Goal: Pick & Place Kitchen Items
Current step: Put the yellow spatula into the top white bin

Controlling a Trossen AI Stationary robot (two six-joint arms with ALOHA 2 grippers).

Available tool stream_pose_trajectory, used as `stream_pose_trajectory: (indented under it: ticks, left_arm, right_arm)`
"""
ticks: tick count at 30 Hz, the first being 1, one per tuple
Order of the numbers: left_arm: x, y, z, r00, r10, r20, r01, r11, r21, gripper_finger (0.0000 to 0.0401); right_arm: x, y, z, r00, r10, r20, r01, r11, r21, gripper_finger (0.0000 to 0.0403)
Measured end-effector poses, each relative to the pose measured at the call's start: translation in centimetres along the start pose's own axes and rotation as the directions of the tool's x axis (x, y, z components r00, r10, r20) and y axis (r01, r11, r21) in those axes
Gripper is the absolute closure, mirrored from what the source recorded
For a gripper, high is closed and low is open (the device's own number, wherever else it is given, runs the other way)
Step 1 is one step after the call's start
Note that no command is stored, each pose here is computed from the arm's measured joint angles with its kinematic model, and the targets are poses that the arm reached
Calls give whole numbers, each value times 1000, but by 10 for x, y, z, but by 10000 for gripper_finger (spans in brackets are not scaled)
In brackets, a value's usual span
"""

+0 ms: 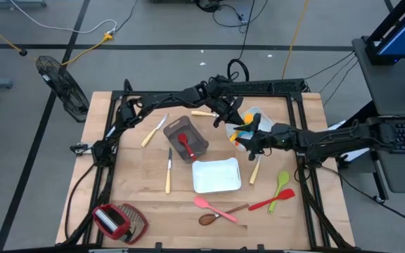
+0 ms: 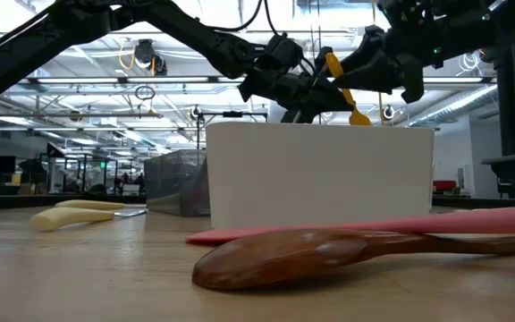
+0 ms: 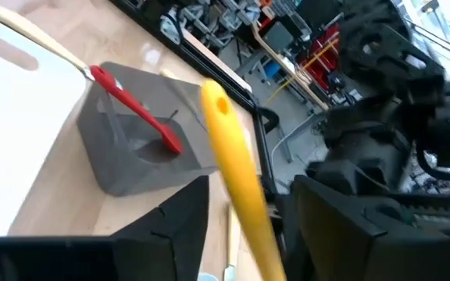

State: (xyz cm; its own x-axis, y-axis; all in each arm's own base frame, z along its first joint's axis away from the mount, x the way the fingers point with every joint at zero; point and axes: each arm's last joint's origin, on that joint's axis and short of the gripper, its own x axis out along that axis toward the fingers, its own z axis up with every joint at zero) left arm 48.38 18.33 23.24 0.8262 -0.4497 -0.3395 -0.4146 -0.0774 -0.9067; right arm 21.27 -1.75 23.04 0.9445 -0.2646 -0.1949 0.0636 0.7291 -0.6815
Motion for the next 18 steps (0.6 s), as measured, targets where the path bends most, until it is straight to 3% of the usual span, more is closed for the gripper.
stream_pose_trajectory:
  ticks: [6,12,18]
  left_arm:
    - [0,0,0,1000,0,3,0,1000,0,400]
    - [0,0,0,1000,4,11,-4,1000,-7,400]
    - [1,1,1,998,13,66,-14,1000,20,388]
  right_arm:
    - [0,2,2,999,-31,-24,31,1000,5,289]
    - [-1,0,2,995,-82,-60,87,992,86,373]
    - [-1,0,1,994,-85,-74,94,987,130,379]
